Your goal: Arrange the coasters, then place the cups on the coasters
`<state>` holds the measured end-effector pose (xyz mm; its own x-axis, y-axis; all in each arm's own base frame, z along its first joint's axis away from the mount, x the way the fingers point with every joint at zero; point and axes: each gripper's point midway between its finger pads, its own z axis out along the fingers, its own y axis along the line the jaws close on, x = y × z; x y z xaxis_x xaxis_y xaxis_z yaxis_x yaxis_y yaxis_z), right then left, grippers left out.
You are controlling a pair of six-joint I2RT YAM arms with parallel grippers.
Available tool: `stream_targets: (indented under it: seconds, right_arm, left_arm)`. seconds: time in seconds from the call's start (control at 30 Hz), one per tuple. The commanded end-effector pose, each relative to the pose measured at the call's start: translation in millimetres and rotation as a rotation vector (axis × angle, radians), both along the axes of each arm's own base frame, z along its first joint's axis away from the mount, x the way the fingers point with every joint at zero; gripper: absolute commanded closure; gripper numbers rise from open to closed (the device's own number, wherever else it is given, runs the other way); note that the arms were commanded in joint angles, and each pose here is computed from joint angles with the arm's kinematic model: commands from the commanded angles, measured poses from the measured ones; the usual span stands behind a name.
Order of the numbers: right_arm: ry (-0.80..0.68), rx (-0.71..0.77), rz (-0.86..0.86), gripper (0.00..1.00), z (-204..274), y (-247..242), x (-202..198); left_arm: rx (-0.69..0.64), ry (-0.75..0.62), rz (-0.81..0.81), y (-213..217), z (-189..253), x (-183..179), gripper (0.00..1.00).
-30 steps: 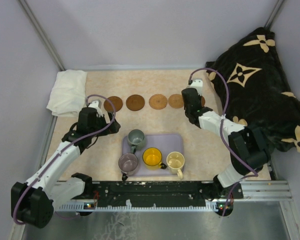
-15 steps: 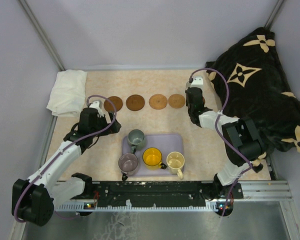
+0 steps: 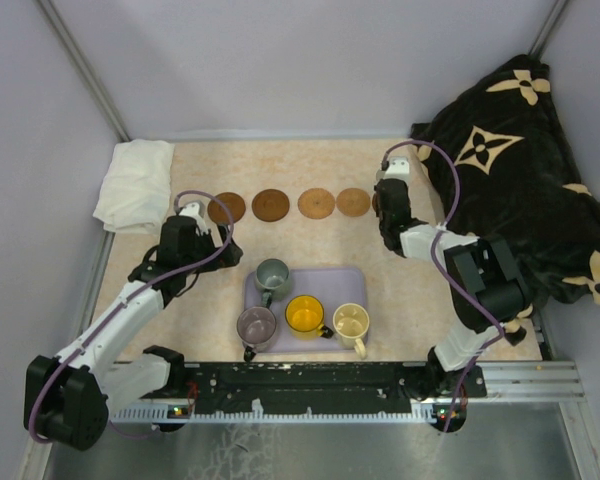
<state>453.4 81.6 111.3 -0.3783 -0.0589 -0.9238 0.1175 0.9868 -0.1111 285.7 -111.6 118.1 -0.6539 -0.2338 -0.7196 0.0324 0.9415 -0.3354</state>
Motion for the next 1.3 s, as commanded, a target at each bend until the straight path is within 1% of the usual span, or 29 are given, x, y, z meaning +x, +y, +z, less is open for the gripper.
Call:
stream_targets:
  seconds: [0.0, 0.37, 0.73, 0.93, 1.27]
  right_arm:
    - [-0.182, 0.058, -0.048, 1.00, 56.8, -4.9, 10.8]
    - [-0.187, 0.046, -0.065, 1.00, 55.9, -11.3, 8.9]
    - [-0.182, 0.079, -0.078, 1.00, 48.4, -18.9, 12.7]
    - [-0.179, 0.120, -0.070, 1.00, 45.2, -15.8, 10.9]
    - [-0.174, 0.132, -0.053, 1.00, 45.9, -11.8, 11.8]
  left_arm:
    - [-0.017, -0.020, -0.005, -2.4, 2.2, 2.5, 0.00]
    - [-0.013, -0.019, -0.002, -1.0, 1.8, 0.9, 0.00]
    - [-0.008, 0.000, -0.011, -2.0, -3.7, 0.1, 0.00]
    - [-0.008, 0.002, -0.015, -2.9, -4.6, 0.9, 0.00]
    - [-0.010, 0.008, -0.018, -3.9, -6.9, 1.1, 0.00]
